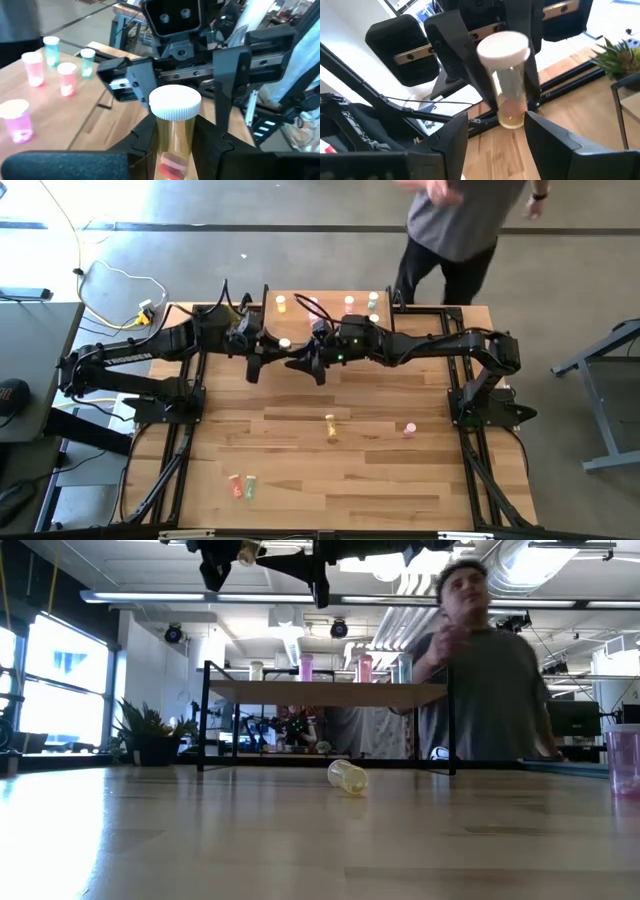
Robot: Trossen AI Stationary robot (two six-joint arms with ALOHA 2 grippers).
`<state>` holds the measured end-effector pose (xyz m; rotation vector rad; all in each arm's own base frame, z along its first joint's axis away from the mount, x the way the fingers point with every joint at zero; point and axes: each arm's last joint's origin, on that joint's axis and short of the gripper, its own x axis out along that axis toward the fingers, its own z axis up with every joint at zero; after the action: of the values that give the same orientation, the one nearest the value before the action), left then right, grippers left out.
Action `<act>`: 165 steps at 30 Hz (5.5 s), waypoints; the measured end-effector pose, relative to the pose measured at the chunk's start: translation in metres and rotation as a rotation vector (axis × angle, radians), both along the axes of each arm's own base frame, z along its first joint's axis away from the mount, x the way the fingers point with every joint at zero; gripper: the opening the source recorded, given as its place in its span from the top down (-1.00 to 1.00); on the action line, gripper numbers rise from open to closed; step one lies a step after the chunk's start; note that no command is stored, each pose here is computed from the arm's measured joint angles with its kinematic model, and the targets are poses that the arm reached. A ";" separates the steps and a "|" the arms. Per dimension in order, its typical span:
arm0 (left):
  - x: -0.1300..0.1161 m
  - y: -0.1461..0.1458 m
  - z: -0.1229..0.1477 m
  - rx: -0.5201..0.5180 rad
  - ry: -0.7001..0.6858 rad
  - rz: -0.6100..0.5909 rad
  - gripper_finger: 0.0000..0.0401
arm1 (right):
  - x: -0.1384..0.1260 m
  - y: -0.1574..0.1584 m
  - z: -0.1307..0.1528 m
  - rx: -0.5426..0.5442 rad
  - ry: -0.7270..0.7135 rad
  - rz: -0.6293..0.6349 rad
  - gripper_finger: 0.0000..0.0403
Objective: Pick and place medicine bottles onto shelf by color
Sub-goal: Put the bottom yellow pill bottle on the shelf
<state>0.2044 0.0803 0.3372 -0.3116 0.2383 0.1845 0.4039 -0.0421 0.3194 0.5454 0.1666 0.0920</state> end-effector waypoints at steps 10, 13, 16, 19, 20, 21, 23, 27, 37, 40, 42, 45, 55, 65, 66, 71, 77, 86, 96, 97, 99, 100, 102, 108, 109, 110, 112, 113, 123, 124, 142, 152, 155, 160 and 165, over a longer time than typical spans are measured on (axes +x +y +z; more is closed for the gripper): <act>-0.008 0.017 -0.003 0.033 0.036 0.076 0.59 | -0.004 -0.015 0.002 -0.002 -0.002 0.016 0.09; -0.011 0.023 -0.003 0.053 0.042 0.098 0.59 | -0.009 -0.019 0.010 -0.058 -0.033 0.007 0.09; -0.014 0.027 -0.003 0.081 0.049 0.114 0.59 | -0.016 -0.026 0.020 -0.131 -0.068 -0.016 0.09; -0.017 0.032 -0.003 0.100 0.055 0.128 0.59 | -0.022 -0.035 0.027 -0.206 -0.094 -0.034 0.09; -0.017 0.033 -0.003 0.111 0.058 0.132 0.59 | -0.023 -0.038 0.029 -0.243 -0.111 -0.043 0.09; -0.018 0.034 -0.003 0.122 0.061 0.134 0.59 | -0.025 -0.041 0.031 -0.277 -0.123 -0.050 0.09; -0.019 0.035 -0.003 0.141 0.066 0.137 0.59 | -0.027 -0.049 0.035 -0.337 -0.153 -0.080 0.09; -0.021 0.039 -0.003 0.167 0.073 0.147 0.59 | -0.032 -0.066 0.040 -0.386 -0.200 -0.145 0.08; -0.029 0.050 -0.003 0.182 0.085 0.204 0.59 | -0.047 -0.105 0.073 -0.477 -0.288 -0.245 -0.12; -0.031 0.052 -0.003 0.179 0.086 0.216 0.59 | -0.049 -0.108 0.092 -0.538 -0.290 -0.249 -0.13; -0.031 0.053 -0.003 0.177 0.087 0.219 0.59 | -0.052 -0.108 0.105 -0.587 -0.290 -0.247 -0.13; -0.030 0.056 -0.006 0.165 0.095 0.220 0.59 | -0.051 -0.109 0.110 -0.627 -0.245 -0.236 -0.13; -0.019 0.064 -0.018 0.135 0.146 0.212 0.59 | -0.019 -0.112 0.072 -0.519 -0.105 -0.125 -0.13; -0.016 0.066 -0.019 0.149 0.140 0.210 0.59 | 0.004 -0.105 0.041 -0.468 -0.033 -0.059 -0.13; -0.016 0.066 -0.018 0.154 0.134 0.210 0.59 | 0.005 -0.105 0.039 -0.454 -0.025 -0.059 -0.13; -0.015 0.066 -0.016 0.168 0.106 0.200 0.59 | 0.012 -0.106 0.031 -0.421 -0.015 -0.060 -0.13; -0.014 0.065 -0.015 0.170 0.100 0.186 0.59 | 0.016 -0.107 0.027 -0.407 -0.036 -0.073 -0.13; -0.010 0.062 -0.011 0.190 0.064 0.173 0.59 | 0.020 -0.105 0.023 -0.405 -0.034 -0.079 -0.10; -0.010 0.062 -0.011 0.190 0.058 0.177 0.59 | 0.021 -0.103 0.024 -0.396 -0.036 -0.069 0.25; -0.010 0.062 -0.011 0.194 0.059 0.176 0.59 | 0.021 -0.103 0.024 -0.393 -0.036 -0.067 0.28; -0.010 0.062 -0.011 0.197 0.059 0.175 0.59 | 0.021 -0.103 0.023 -0.386 -0.037 -0.057 0.33; -0.010 0.062 -0.011 0.200 0.060 0.174 0.59 | 0.021 -0.103 0.023 -0.385 -0.036 -0.055 0.35; -0.010 0.062 -0.011 0.204 0.061 0.173 0.59 | 0.021 -0.103 0.023 -0.385 -0.037 -0.054 0.39; -0.010 0.062 -0.011 0.204 0.061 0.175 0.59 | 0.021 -0.103 0.023 -0.384 -0.035 -0.053 0.46; -0.010 0.062 -0.011 0.204 0.062 0.175 0.59 | 0.021 -0.103 0.023 -0.384 -0.035 -0.053 0.46; -0.010 0.062 -0.011 0.205 0.061 0.175 0.59 | 0.021 -0.103 0.023 -0.384 -0.035 -0.053 0.46; -0.010 0.062 -0.011 0.204 0.062 0.175 0.58 | 0.021 -0.103 0.023 -0.384 -0.035 -0.053 0.47; -0.010 0.062 -0.011 0.203 0.061 0.175 0.57 | 0.021 -0.103 0.023 -0.384 -0.035 -0.053 0.47; -0.010 0.062 -0.012 0.173 0.065 0.181 0.44 | 0.021 -0.102 0.023 -0.383 -0.033 -0.051 0.47; -0.010 0.062 -0.012 0.173 0.065 0.181 0.42 | 0.021 -0.102 0.023 -0.383 -0.033 -0.050 0.47; -0.012 0.061 -0.013 0.164 0.080 0.181 -0.15 | 0.021 -0.102 0.022 -0.385 -0.025 -0.057 0.48; -0.015 0.059 -0.013 0.160 0.102 0.176 -0.19 | 0.020 -0.104 0.022 -0.389 -0.019 -0.079 0.48; -0.019 0.056 -0.010 0.189 0.097 0.174 -0.19 | 0.020 -0.104 0.022 -0.396 -0.019 -0.080 0.48; -0.026 0.052 -0.003 0.219 0.089 0.232 -0.19 | 0.020 -0.104 0.022 -0.397 -0.018 -0.086 0.48; -0.034 0.047 0.002 0.227 0.085 0.248 -0.19 | 0.020 -0.105 0.022 -0.400 -0.014 -0.102 0.48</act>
<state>0.1705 0.1272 0.3392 -0.1070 0.2595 0.4668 0.4243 -0.1467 0.3417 0.1539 0.1385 -0.0369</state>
